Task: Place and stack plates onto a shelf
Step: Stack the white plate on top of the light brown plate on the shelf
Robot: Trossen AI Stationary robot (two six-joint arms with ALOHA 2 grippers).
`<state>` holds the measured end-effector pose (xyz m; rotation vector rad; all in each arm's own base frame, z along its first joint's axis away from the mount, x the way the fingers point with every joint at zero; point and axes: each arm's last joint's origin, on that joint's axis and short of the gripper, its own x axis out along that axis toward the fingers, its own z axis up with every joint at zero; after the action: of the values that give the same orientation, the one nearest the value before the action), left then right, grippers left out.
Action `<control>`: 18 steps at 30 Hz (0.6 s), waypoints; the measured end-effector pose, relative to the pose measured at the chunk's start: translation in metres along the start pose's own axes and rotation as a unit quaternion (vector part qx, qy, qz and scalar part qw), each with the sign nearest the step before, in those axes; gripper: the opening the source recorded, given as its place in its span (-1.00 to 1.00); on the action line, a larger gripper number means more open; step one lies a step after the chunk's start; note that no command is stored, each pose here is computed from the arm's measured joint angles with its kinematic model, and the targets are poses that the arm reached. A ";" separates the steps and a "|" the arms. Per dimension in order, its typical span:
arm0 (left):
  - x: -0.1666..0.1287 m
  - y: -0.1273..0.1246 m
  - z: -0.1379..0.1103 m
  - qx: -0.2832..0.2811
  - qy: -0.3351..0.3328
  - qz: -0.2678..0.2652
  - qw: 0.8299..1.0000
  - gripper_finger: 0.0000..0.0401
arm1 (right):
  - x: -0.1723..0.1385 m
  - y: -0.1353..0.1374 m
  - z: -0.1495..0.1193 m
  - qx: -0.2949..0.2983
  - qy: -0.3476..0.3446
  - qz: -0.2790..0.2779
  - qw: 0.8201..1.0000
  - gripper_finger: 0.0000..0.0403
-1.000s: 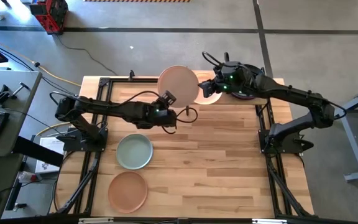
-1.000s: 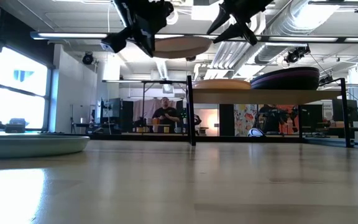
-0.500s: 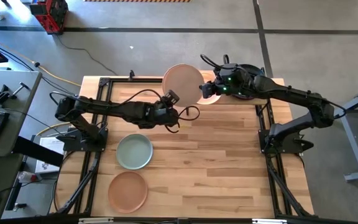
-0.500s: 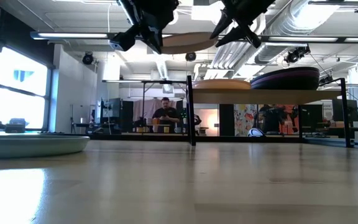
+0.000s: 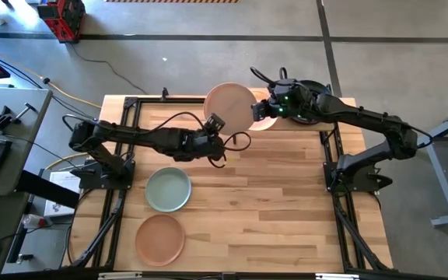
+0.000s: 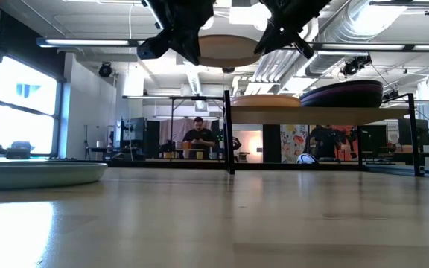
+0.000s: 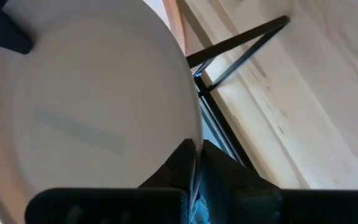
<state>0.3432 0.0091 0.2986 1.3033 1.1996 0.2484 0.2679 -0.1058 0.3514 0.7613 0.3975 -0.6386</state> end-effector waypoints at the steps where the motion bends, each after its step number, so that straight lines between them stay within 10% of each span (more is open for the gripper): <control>1: 0.000 0.000 0.000 -0.006 0.000 0.001 1.000 -0.93 | 0.000 0.000 0.000 0.001 0.000 0.000 1.000 -0.98; 18: 0.000 0.004 0.004 -0.175 -0.031 0.003 0.984 -0.45 | 0.000 -0.004 0.001 0.017 -0.002 -0.018 1.000 -1.00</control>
<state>0.3481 0.0081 0.3017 0.9994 1.0442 0.4016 0.2654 -0.1091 0.3497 0.7875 0.3982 -0.6812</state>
